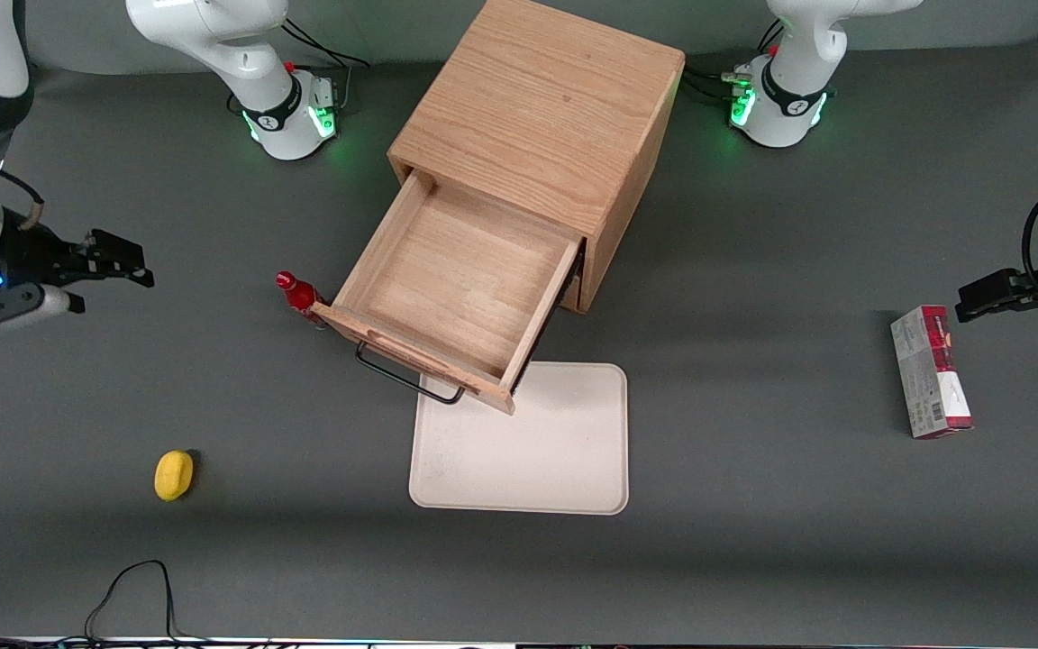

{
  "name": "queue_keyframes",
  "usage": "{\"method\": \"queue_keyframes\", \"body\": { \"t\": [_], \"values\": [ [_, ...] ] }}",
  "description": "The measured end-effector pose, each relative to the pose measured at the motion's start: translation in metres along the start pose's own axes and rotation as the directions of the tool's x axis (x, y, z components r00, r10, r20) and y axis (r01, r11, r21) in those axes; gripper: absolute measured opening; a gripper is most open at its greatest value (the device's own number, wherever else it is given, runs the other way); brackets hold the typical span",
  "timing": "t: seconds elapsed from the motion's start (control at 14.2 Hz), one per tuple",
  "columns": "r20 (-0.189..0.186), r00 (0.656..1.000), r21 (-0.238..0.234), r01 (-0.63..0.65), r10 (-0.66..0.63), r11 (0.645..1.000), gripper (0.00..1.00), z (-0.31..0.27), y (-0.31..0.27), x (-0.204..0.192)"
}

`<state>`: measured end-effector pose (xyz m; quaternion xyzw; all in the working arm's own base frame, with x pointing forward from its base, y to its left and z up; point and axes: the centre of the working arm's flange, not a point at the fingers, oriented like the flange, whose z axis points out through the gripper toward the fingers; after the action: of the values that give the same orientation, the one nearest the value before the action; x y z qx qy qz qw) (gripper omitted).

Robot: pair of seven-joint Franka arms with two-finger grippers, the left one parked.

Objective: Open upper drawer

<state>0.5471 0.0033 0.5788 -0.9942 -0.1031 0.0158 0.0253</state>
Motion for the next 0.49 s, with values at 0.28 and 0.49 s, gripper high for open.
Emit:
{"method": "queue_keyframes", "body": {
  "t": [0.28, 0.49],
  "values": [
    [-0.065, 0.996, -0.035, -0.058, 0.055, 0.998, 1.0, -0.02, -0.027, -0.061],
    [-0.072, 0.996, -0.037, -0.06, 0.057, 0.998, 1.0, -0.021, -0.03, -0.062]
  ]
}}
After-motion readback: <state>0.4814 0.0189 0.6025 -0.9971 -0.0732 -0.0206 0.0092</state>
